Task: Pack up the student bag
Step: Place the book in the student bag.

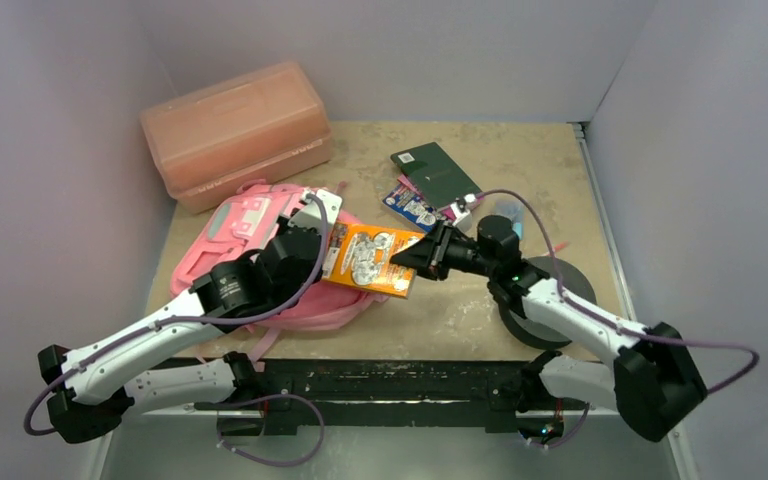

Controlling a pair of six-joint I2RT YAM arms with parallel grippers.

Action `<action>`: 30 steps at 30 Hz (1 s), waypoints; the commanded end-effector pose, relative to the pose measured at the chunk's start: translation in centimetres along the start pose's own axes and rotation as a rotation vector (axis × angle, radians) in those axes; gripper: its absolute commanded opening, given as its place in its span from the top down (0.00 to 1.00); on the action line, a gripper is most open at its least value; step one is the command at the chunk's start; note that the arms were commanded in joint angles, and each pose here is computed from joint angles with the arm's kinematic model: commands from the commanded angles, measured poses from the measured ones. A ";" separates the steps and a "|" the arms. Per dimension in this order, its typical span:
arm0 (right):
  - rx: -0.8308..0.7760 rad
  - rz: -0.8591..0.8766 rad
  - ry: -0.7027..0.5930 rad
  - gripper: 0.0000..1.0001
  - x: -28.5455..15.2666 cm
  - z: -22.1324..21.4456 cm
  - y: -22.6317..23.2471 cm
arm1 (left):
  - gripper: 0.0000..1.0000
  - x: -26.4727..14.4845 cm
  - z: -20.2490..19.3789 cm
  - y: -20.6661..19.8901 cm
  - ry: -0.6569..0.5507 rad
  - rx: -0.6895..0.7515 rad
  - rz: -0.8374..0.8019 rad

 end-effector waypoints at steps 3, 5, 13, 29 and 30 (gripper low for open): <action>-0.016 0.234 0.124 1.00 5.1 -2.0 5.5 | 1.00 -0.9 2.0 1.9 -0.095 -0.088 0.040; 0.000 0.262 0.121 1.00 6.7 -1.8 5.8 | 1.00 -1.2 2.1 2.0 -0.111 -0.088 0.014; 0.009 0.272 0.071 1.00 13.2 -0.1 5.8 | 1.00 -2.2 2.3 2.2 -0.157 -0.017 -0.108; 0.036 0.220 0.066 1.00 23.0 -2.3 3.1 | 1.00 -2.8 4.3 3.5 -0.188 -0.005 -0.101; 0.027 0.218 0.046 1.00 23.3 -2.1 3.1 | 1.00 -2.8 4.5 3.4 -0.196 -0.007 -0.109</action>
Point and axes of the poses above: each gripper's point midway between its finger pads, its own x axis out along the fingers, its own y axis along the line the jaws close on, z = x × y, the point moved 7 cm from there along -x, back along the fingers, and after that the axes turned 12 degrees about x, right-handed, at the moved point
